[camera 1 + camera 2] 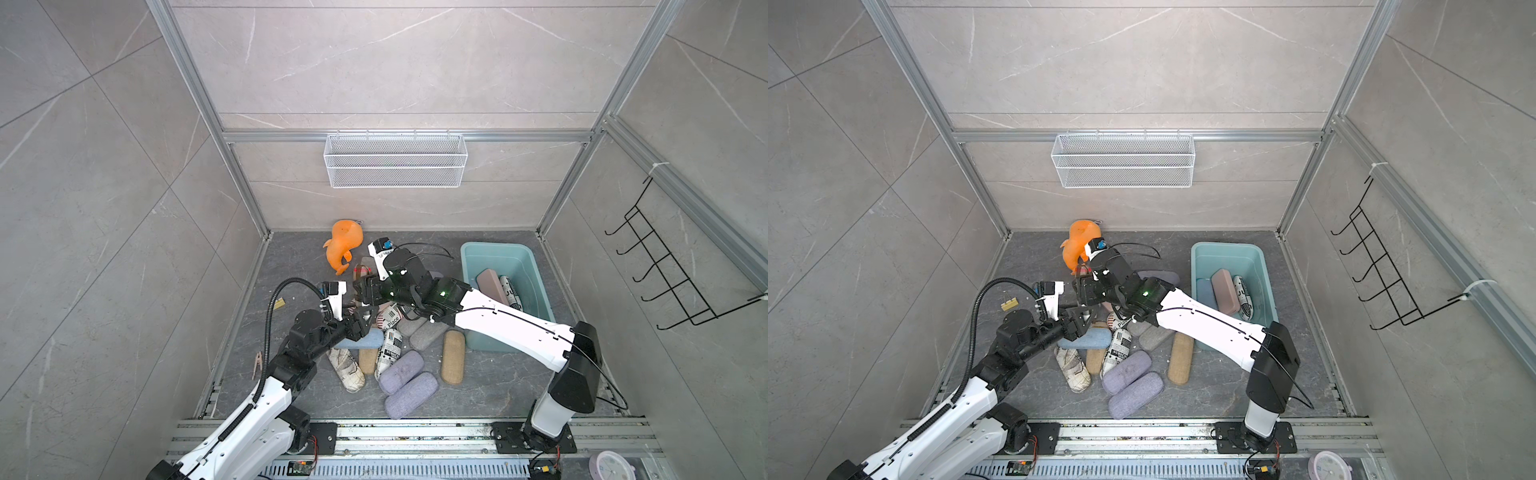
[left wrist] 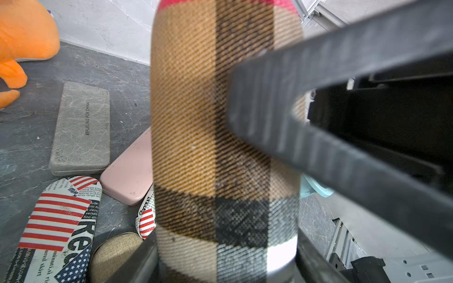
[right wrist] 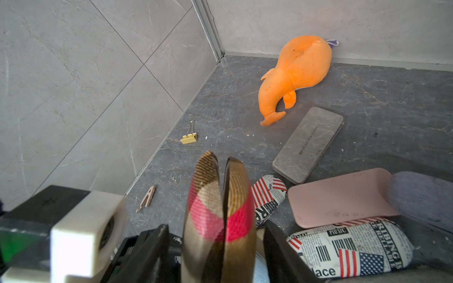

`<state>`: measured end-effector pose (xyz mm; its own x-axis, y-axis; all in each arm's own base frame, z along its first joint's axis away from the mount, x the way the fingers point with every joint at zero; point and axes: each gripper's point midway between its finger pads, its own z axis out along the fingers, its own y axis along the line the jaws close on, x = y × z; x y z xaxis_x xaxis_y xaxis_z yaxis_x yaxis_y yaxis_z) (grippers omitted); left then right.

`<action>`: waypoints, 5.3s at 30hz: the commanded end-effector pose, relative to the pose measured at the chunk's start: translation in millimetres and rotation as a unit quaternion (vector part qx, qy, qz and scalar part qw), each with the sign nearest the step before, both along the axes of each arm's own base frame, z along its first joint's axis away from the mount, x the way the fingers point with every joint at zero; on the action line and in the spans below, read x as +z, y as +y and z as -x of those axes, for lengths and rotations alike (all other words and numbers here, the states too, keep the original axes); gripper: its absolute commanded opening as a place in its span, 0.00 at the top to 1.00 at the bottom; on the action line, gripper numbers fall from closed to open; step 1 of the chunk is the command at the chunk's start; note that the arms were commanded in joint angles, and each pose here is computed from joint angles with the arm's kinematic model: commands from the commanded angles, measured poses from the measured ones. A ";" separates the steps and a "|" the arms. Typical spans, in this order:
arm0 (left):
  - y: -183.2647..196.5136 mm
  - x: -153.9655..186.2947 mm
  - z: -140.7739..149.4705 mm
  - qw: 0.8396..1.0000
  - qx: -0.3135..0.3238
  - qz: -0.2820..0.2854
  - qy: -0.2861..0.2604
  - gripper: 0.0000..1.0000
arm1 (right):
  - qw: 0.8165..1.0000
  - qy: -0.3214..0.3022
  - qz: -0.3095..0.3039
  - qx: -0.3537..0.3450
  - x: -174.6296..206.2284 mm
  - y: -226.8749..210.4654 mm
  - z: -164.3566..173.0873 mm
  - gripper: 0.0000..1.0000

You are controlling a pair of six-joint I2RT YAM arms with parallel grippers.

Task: Put the glasses cases into the storage boxes
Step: Place the glasses case in the storage box, then pick up the glasses case at the center of the board.

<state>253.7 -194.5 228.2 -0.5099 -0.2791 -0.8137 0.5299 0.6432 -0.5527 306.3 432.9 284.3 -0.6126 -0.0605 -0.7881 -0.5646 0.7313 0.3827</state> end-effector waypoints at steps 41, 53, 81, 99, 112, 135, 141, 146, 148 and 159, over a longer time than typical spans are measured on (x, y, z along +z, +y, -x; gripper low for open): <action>87.3 -41.1 2.8 0.965 0.243 0.002 0.102 0.01 | 0.922 -0.056 0.189 -0.332 57.9 -344.0 -24.0 0.64; 78.5 -40.9 2.4 0.968 0.221 -0.017 0.120 0.02 | 0.931 0.095 0.214 -0.280 -66.9 -329.5 -43.3 0.64; 84.6 -48.0 0.4 0.962 0.240 -0.023 0.128 0.02 | 0.920 0.205 0.222 -0.248 -152.2 -323.6 -39.0 0.46; 77.0 -56.8 -55.4 0.927 0.262 -0.191 0.186 0.02 | 0.960 0.102 0.132 -0.224 -58.3 -311.3 -10.8 0.33; 35.3 -114.6 -174.3 0.867 0.174 -0.380 0.270 0.01 | 0.975 0.084 0.081 -0.188 -41.9 -296.1 7.3 0.14; 21.1 -200.0 -210.3 0.824 0.100 -0.458 0.319 0.15 | 0.979 0.087 0.067 -0.174 -36.6 -285.2 11.6 0.14; 21.9 -207.9 -208.6 0.823 0.098 -0.462 0.317 0.32 | 0.979 0.087 0.063 -0.172 -34.7 -279.5 7.3 0.17; 23.3 -184.8 -208.4 0.841 0.113 -0.446 0.285 0.36 | 0.981 0.081 0.062 -0.166 -29.4 -272.7 4.6 0.18; 22.5 -163.9 -207.2 0.857 0.121 -0.427 0.260 0.37 | 0.982 0.077 0.062 -0.163 -26.9 -269.6 2.6 0.19; -3.9 -63.4 -175.9 0.939 0.102 -0.278 0.173 0.40 | 0.984 0.051 0.053 -0.159 -11.2 -255.6 -9.6 0.20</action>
